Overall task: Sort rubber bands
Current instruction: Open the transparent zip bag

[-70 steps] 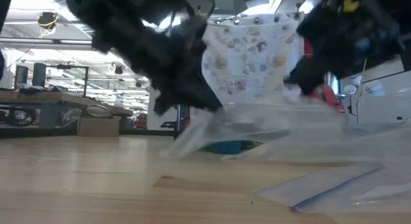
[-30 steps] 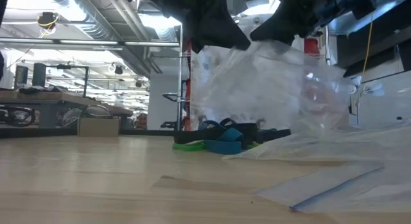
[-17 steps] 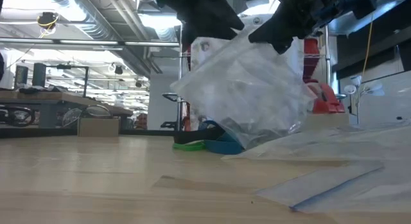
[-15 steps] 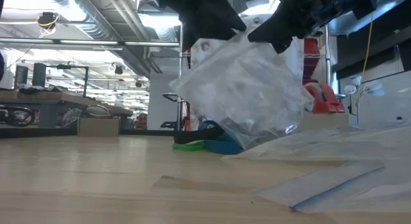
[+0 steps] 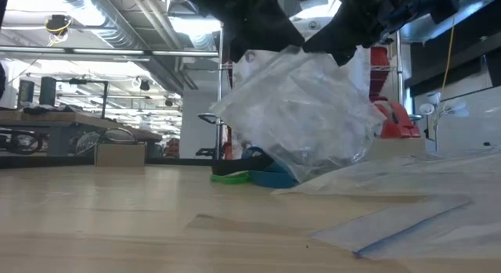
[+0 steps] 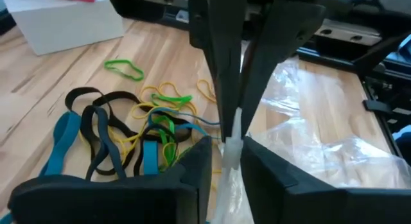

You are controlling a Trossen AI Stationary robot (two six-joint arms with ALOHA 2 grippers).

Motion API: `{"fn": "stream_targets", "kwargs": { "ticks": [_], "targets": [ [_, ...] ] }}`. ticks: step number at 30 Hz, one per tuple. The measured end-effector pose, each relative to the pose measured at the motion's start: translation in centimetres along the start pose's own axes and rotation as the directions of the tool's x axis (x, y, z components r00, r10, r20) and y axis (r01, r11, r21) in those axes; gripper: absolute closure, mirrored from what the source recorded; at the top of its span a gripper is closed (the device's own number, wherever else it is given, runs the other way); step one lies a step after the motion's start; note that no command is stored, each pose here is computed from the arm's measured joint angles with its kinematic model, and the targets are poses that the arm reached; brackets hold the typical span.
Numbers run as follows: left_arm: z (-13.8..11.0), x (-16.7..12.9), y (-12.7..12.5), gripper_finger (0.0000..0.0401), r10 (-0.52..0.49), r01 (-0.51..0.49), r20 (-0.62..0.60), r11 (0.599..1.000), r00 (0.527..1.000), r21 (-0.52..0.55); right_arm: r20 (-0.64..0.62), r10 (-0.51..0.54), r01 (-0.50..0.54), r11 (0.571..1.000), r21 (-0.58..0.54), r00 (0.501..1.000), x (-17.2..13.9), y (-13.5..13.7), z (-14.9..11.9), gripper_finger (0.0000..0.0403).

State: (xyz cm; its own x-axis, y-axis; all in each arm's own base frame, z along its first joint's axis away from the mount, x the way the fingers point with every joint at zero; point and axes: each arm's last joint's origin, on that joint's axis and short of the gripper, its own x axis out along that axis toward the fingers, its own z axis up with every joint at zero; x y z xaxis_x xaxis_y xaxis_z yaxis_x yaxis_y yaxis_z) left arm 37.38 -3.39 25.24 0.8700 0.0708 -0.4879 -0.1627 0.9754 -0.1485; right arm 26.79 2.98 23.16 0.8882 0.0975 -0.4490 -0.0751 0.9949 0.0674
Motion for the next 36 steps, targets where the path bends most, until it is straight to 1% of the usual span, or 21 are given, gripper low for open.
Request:
{"fn": "stream_targets", "kwargs": {
  "ticks": [5, 7, 12, 17, 22, 24, 27, 31, 32, 34, 36],
  "targets": [
    [0.0, 0.0, 0.0, 0.0386, 0.001, -0.001, -0.004, 1.0, 1.0, 0.001, 0.002, -0.008, 0.008, 1.0, 0.0, 1.0, 0.0, 0.0, 0.0, 0.0403],
    [-0.1, 0.0, 0.0, 0.0391, 0.005, -0.005, -0.015, 1.0, 1.0, 0.003, 0.003, -0.015, 0.015, 1.0, 0.0, 1.0, 0.0, 0.0, 0.0, 0.0403],
    [-0.4, 0.0, 0.1, 0.038, 0.011, -0.011, -0.043, 1.0, 0.999, 0.006, 0.009, -0.017, 0.017, 1.0, 0.0, 1.0, 0.0, 0.0, 0.1, 0.0403],
    [-0.6, -0.1, -0.2, 0.0385, 0.008, -0.007, -0.054, 1.0, 0.998, 0.017, 0.01, -0.017, 0.017, 1.0, 0.0, 1.0, 0.0, 0.0, 0.1, 0.0403],
    [-0.8, -0.2, -0.3, 0.0383, 0.015, -0.013, -0.088, 1.0, 0.996, 0.022, 0.021, -0.016, 0.016, 1.0, -0.006, 1.0, -0.1, 0.0, 0.8, 0.0403],
    [-1.0, -0.3, -0.3, 0.0382, 0.019, -0.017, -0.107, 1.0, 0.994, 0.024, 0.026, -0.015, 0.016, 1.0, -0.014, 1.0, -0.1, 0.0, 1.1, 0.0403],
    [-2.0, -0.2, -0.3, 0.0381, 0.03, -0.024, -0.174, 0.999, 0.984, 0.04, 0.053, -0.014, 0.015, 1.0, -0.027, 0.998, -0.4, 0.1, 1.9, 0.0403],
    [-2.0, -0.4, -0.6, 0.0381, 0.024, -0.018, -0.174, 0.999, 0.984, 0.038, 0.013, -0.017, 0.017, 0.999, -0.029, 1.0, -0.4, 0.1, 1.8, 0.0403],
    [-1.9, -0.4, -0.6, 0.0381, 0.022, -0.017, -0.167, 0.999, 0.986, 0.035, 0.01, -0.016, 0.017, 1.0, -0.024, 1.0, -0.4, 0.1, 1.8, 0.0403],
    [-1.9, -0.3, -0.5, 0.0381, 0.024, -0.019, -0.166, 0.999, 0.986, 0.035, 0.019, -0.014, 0.014, 1.0, 0.011, 1.0, -0.5, 0.1, 2.3, 0.0403],
    [-1.8, -0.3, -0.6, 0.038, 0.022, -0.017, -0.152, 0.999, 0.988, 0.034, 0.002, -0.015, 0.015, 0.999, 0.052, 1.0, -0.5, 0.1, 2.2, 0.0402]
  ]
}}
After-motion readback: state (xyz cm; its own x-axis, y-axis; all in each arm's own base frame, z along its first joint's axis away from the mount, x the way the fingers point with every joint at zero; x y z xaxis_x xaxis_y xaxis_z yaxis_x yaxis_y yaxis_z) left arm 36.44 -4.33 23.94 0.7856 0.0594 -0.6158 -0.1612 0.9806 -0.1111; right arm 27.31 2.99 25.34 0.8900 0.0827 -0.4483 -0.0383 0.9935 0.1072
